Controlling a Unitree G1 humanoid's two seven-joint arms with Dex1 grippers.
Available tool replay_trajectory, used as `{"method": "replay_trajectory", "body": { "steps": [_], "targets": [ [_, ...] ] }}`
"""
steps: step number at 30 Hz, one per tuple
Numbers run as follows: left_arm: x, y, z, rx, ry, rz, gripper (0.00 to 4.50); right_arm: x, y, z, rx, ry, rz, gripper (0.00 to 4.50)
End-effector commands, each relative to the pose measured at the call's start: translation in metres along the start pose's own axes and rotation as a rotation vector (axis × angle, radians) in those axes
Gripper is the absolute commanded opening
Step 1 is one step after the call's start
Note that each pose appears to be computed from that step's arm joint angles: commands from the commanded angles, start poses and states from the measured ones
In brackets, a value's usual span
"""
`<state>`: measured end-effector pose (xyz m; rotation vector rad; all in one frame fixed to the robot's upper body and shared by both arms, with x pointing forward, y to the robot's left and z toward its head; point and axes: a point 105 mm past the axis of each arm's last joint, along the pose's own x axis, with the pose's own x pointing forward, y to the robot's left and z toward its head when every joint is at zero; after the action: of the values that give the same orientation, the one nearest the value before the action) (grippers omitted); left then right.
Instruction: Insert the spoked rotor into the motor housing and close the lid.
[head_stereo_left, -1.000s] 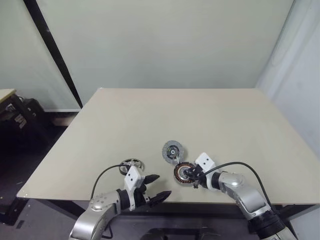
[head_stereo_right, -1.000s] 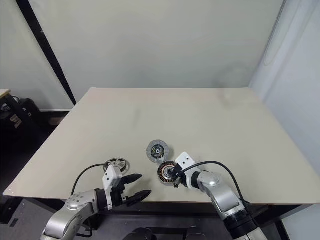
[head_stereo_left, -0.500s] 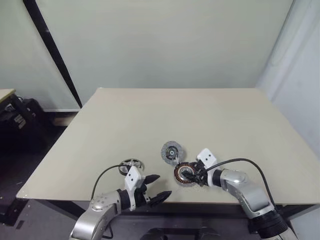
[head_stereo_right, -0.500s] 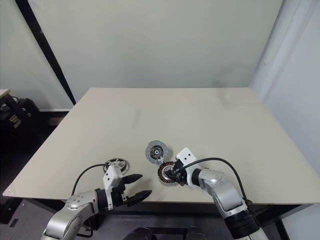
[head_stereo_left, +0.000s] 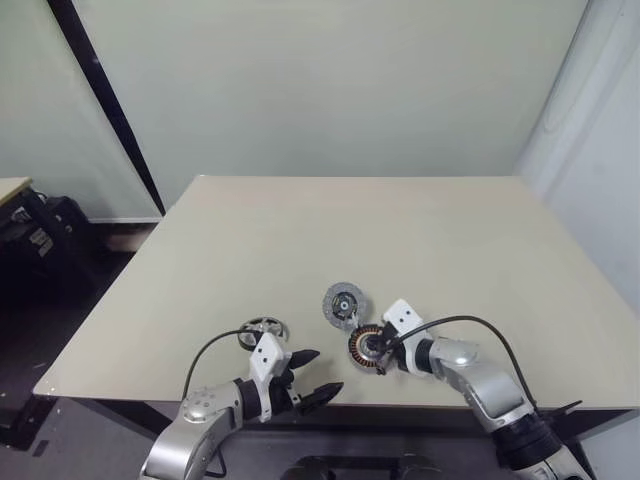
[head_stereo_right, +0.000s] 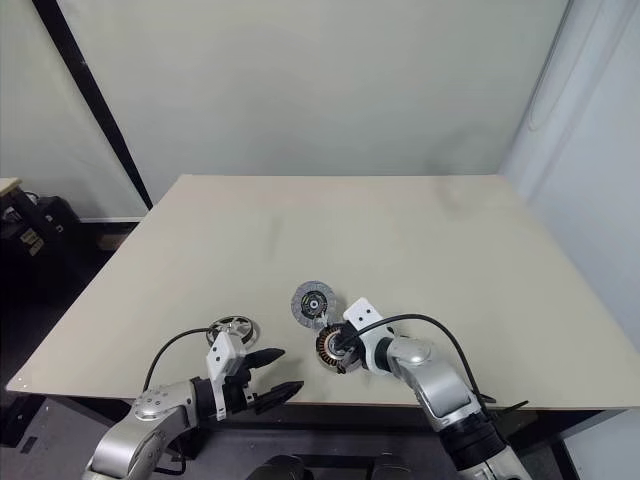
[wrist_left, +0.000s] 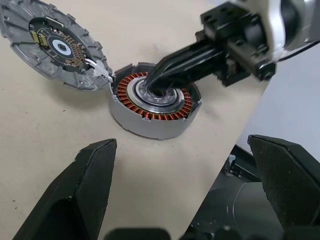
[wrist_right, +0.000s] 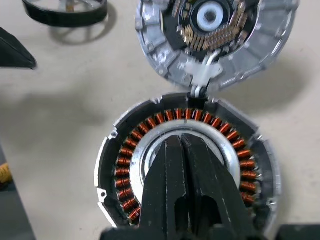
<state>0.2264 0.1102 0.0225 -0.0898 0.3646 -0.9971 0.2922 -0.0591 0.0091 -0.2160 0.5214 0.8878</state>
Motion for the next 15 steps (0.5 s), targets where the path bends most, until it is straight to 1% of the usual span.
{"method": "replay_trajectory", "body": {
  "steps": [1,4,9,15],
  "targets": [
    [-0.001,-0.001,0.009,0.031,-0.027,-0.001,4.50,0.003,-0.003,0.004,-0.034,-0.008,-0.013,0.05],
    [-0.002,-0.001,0.008,0.030,-0.026,0.001,4.50,0.004,-0.003,0.004,-0.038,-0.010,-0.014,0.05],
    [-0.002,-0.001,0.008,0.028,-0.024,0.004,4.50,0.000,-0.006,0.010,-0.044,-0.030,-0.021,0.05],
    [-0.001,-0.001,0.008,0.028,-0.026,0.001,4.50,-0.012,-0.008,0.019,-0.073,-0.031,-0.016,0.05]
  ]
}}
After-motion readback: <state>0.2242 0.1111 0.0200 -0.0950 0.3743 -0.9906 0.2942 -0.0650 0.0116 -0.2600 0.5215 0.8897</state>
